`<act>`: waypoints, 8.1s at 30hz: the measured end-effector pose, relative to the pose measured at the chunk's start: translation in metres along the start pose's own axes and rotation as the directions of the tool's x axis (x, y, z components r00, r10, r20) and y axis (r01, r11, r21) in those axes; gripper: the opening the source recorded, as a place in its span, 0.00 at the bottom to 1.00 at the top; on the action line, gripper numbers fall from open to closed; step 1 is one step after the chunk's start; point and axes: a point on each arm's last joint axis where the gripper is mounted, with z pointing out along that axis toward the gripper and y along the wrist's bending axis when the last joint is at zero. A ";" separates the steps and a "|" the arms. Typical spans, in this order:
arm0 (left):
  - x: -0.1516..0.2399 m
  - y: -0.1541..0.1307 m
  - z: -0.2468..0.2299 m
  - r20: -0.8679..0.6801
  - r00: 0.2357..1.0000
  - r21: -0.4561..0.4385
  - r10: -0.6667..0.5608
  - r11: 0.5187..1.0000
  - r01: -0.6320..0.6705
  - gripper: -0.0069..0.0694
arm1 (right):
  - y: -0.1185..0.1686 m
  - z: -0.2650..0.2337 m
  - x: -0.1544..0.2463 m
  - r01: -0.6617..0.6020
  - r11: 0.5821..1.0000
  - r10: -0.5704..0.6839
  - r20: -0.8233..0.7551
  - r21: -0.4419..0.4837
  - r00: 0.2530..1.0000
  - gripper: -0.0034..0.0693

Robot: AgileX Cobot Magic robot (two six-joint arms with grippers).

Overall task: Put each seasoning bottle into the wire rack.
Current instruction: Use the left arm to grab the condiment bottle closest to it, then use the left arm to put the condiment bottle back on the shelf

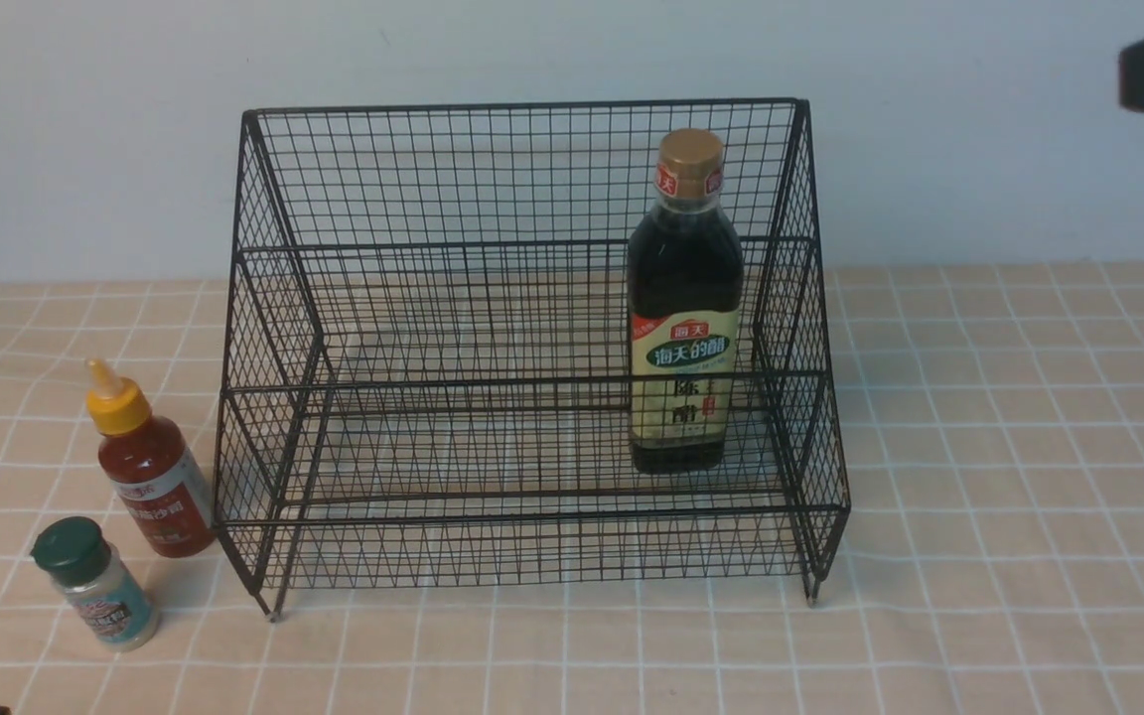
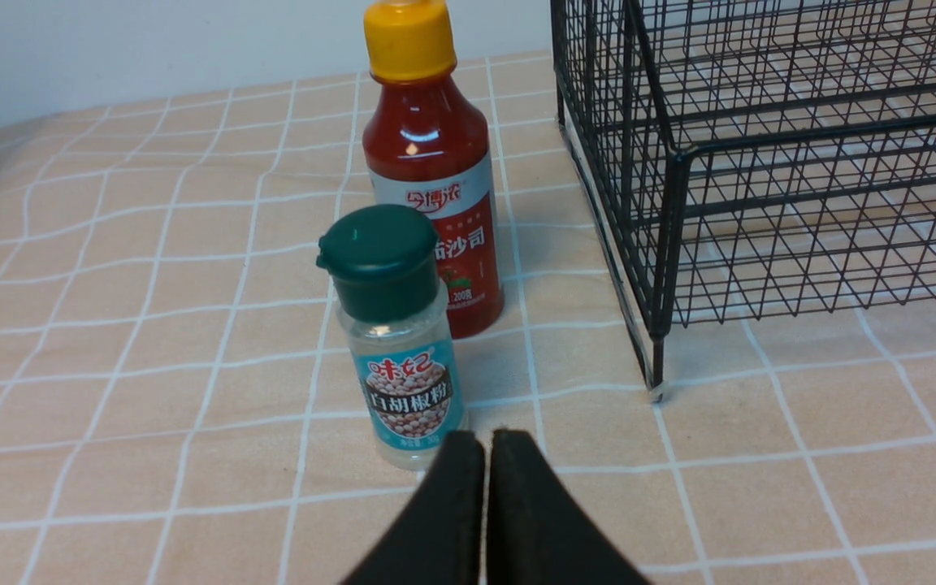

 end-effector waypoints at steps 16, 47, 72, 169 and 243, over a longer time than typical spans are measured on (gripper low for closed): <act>0.000 0.000 0.000 0.000 1.000 0.000 0.000 1.000 0.000 0.08 | -0.002 -0.075 0.110 -0.097 0.995 0.093 0.490 -0.017 0.867 0.03; 0.000 0.000 0.000 0.000 1.000 0.000 0.000 1.000 0.000 0.08 | -0.036 -0.026 0.285 -0.034 0.926 -0.050 0.212 0.377 0.976 0.03; 0.000 0.000 0.000 0.000 1.000 0.000 0.000 1.000 0.000 0.08 | -0.036 -0.026 0.285 -0.042 0.926 -0.042 0.215 0.375 0.976 0.03; -0.103 0.056 0.219 -0.887 0.461 0.079 0.035 0.994 0.077 0.51 | -0.036 -0.026 0.285 -0.043 0.926 -0.042 0.216 0.375 0.975 0.03; -0.201 -0.087 0.220 -0.699 0.705 0.172 0.120 0.985 0.003 0.51 | -0.036 -0.026 0.285 -0.043 0.926 -0.042 0.216 0.375 0.975 0.03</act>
